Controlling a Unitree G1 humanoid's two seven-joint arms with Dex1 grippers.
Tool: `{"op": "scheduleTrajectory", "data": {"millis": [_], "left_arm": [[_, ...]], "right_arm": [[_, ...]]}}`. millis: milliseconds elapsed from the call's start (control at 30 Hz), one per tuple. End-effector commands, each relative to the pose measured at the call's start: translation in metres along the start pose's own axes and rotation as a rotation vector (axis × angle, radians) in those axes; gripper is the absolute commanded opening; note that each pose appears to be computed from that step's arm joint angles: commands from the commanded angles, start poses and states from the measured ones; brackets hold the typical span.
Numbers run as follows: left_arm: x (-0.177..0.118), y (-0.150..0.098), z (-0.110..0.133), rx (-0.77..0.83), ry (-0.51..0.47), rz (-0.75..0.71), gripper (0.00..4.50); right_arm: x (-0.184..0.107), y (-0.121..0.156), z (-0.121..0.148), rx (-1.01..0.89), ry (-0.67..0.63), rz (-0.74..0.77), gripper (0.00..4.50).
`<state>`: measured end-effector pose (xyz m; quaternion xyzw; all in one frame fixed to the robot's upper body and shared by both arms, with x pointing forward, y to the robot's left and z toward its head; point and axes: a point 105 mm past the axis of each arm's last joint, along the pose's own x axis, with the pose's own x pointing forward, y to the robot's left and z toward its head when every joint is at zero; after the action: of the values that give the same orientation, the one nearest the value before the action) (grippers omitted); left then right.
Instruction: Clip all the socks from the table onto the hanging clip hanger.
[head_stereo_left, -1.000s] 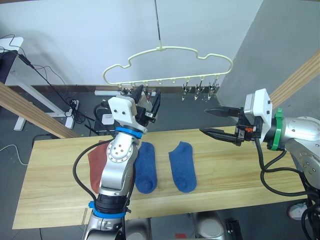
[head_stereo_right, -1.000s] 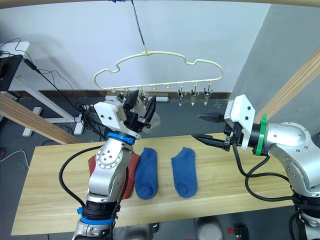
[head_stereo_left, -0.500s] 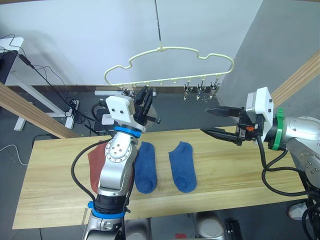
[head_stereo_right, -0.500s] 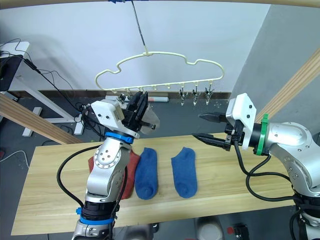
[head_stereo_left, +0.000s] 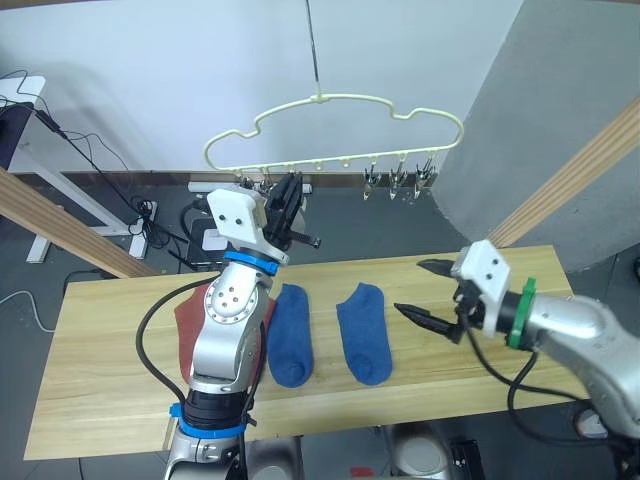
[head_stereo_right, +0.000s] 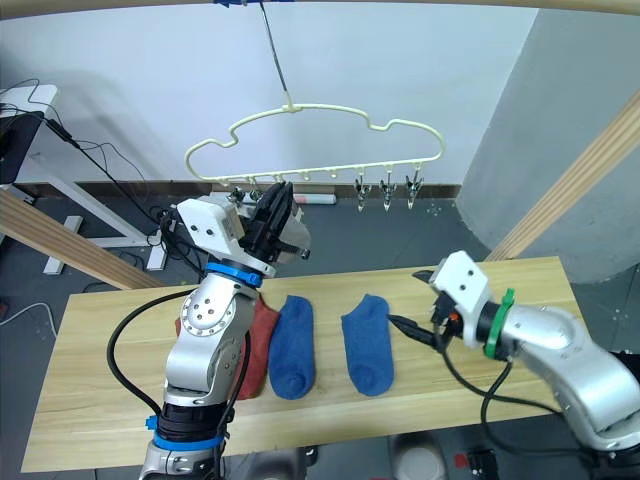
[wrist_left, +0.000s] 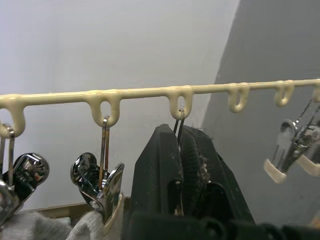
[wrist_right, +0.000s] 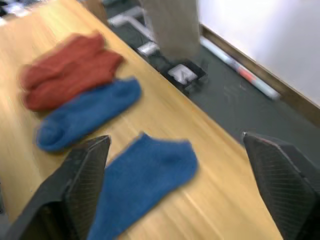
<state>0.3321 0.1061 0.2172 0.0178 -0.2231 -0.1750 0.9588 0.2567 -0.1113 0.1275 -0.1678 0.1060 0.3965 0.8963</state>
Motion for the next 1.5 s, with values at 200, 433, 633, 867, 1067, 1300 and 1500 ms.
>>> {"op": "scheduleTrajectory", "data": {"millis": [200,433,633,867,1067,1300,1500], "left_arm": [[-0.001,-0.001,0.021,0.005,-0.041,-0.052,0.00],[-0.005,0.002,0.019,0.007,-0.017,-0.066,0.00],[-0.008,0.006,0.016,0.010,-0.006,-0.071,0.00],[-0.005,0.003,0.014,0.009,0.004,-0.076,0.00],[-0.006,0.003,0.014,0.008,0.007,-0.076,0.00],[-0.004,0.002,0.019,-0.069,0.006,-0.114,0.00],[0.000,0.010,0.028,-0.256,0.021,-0.156,0.00]], "right_arm": [[0.039,0.038,-0.038,-0.013,0.075,-0.201,4.47],[0.072,0.046,-0.051,0.119,0.099,-0.289,4.47],[0.094,0.055,-0.067,0.192,0.144,-0.294,4.47],[0.091,0.051,-0.086,0.188,0.198,-0.301,3.51],[0.086,0.043,-0.092,0.157,0.214,-0.333,1.31],[0.079,0.022,-0.064,0.039,0.099,-0.332,0.06],[0.065,0.006,0.005,-0.290,-0.175,-0.247,0.06]]}}
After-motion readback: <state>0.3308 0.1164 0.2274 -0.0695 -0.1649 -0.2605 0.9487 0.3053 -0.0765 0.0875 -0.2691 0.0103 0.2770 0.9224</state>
